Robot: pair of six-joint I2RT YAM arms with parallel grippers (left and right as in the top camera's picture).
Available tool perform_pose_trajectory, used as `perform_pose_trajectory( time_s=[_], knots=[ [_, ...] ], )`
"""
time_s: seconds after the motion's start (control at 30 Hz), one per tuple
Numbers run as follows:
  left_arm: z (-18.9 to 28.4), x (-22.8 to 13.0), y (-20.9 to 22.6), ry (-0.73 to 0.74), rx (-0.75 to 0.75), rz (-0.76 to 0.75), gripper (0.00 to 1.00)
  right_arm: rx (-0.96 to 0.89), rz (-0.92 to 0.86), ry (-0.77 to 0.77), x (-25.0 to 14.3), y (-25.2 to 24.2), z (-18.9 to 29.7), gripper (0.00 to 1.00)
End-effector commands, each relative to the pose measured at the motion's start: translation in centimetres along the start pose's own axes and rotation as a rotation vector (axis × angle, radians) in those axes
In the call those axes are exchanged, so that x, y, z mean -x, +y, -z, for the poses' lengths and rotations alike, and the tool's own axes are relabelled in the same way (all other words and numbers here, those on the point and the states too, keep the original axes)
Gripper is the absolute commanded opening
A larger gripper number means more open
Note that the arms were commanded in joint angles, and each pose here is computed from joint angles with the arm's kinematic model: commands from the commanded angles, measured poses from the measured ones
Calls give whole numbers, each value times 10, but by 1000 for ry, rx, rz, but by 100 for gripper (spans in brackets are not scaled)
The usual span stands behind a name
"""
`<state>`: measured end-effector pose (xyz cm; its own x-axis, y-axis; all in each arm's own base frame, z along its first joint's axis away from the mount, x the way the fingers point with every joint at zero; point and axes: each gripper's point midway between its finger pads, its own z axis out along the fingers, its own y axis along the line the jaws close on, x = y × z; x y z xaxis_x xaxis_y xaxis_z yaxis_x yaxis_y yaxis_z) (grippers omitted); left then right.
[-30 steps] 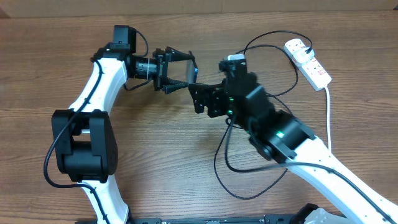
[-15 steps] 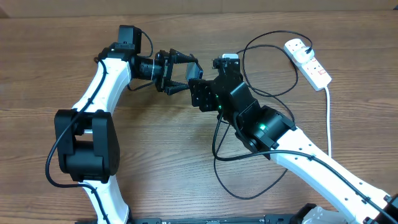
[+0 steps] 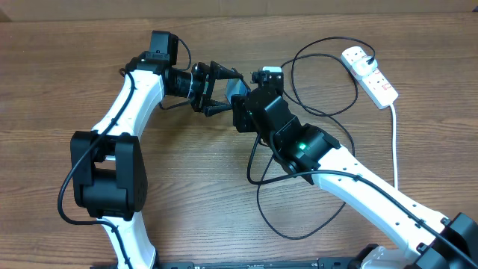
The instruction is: Plug charger to phone and switch on socket
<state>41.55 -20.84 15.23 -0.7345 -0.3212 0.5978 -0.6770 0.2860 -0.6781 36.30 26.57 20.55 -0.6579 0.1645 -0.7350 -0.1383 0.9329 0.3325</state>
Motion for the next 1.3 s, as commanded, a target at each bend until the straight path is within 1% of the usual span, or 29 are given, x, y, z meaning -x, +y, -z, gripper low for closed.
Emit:
perform_pose_trajectory(
  time_s=[0.0,0.33,0.4,0.67,0.77,1.0,1.17,1.27],
  knots=[
    [-2,-4,-8,10,-7,-12,72,-20,3,-12,2,1,-6,54],
    [-5,-6,-8,11,0,-19,72,-21,3,-12,0,2,-12,52],
    [-7,-7,-8,14,3,-21,72,-29,4,-15,0,0,-13,49],
    [-11,-9,-6,15,15,-34,72,-36,3,-11,-2,-1,-17,48],
    [-12,-10,-6,15,15,-35,73,-43,0,-14,-1,-3,-17,44],
    [-13,-11,-6,18,16,-41,72,-45,1,-11,-2,-4,-17,38],
    [-13,-12,-7,22,16,-48,72,-51,3,-5,-4,-5,-19,35],
    [-13,-12,-7,22,16,-52,72,-57,6,5,-7,-6,-22,32]
  ],
)
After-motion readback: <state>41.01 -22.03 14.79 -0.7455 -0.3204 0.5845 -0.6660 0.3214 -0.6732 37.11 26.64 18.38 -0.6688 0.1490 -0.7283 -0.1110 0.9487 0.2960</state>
